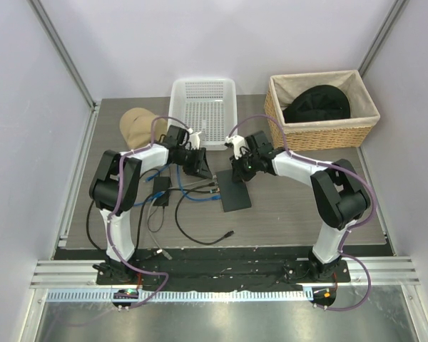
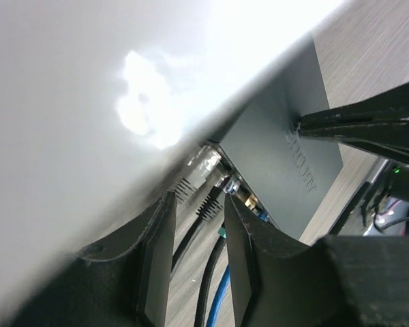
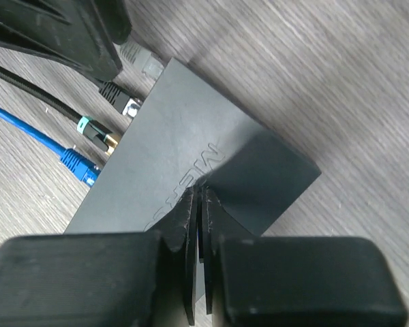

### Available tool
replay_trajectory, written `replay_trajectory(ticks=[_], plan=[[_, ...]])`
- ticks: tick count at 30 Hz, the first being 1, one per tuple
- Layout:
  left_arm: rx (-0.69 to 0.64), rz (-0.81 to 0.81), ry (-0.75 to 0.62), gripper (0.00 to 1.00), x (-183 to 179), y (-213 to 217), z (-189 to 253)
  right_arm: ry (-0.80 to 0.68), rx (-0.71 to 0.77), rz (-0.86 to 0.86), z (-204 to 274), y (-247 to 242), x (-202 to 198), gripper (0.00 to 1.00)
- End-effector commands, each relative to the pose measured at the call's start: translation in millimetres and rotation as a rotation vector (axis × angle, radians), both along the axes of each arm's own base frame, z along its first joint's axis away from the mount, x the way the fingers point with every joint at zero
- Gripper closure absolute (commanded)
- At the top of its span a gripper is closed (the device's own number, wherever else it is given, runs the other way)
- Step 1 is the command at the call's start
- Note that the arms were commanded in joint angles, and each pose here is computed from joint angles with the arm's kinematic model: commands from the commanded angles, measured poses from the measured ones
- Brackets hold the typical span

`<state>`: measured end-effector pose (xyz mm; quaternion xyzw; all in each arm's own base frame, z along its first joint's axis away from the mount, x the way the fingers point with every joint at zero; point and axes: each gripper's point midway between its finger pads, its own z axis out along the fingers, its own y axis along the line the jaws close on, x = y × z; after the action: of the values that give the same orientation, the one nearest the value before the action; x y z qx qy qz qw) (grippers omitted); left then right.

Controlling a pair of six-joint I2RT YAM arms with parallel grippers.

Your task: Pull the plug from the switch port

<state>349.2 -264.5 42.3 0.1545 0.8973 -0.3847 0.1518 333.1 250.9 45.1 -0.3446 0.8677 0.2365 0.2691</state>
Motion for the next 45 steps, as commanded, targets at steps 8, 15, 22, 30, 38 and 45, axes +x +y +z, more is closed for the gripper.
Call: replay_trajectory(ticks=[8,15,22,30,38,45], plan=[[-0.089,0.104,-0.024,0.62,22.3,-1.8,-4.3,0.062,-0.164,0.045,-39.7,-23.3,-18.1,0.96],[-0.158,0.048,0.021,0.64,17.4,-13.5,-8.3,0.062,-0.174,0.052,-41.6,-27.1,-25.7,0.96],[-0.198,0.029,0.081,0.66,14.0,-19.8,-17.2,0.042,-0.179,0.066,-37.9,-24.7,-25.7,0.96],[-0.173,0.037,0.033,0.63,14.2,-6.5,-10.4,0.034,-0.174,0.071,-36.8,-21.8,-24.9,0.96],[-0.075,0.015,-0.036,0.63,3.5,13.0,-16.8,0.031,-0.172,0.073,-37.2,-20.0,-24.1,0.96],[-0.114,-0.039,0.005,0.63,-3.0,1.5,-20.7,0.027,-0.167,0.079,-37.2,-15.7,-22.7,0.96]])
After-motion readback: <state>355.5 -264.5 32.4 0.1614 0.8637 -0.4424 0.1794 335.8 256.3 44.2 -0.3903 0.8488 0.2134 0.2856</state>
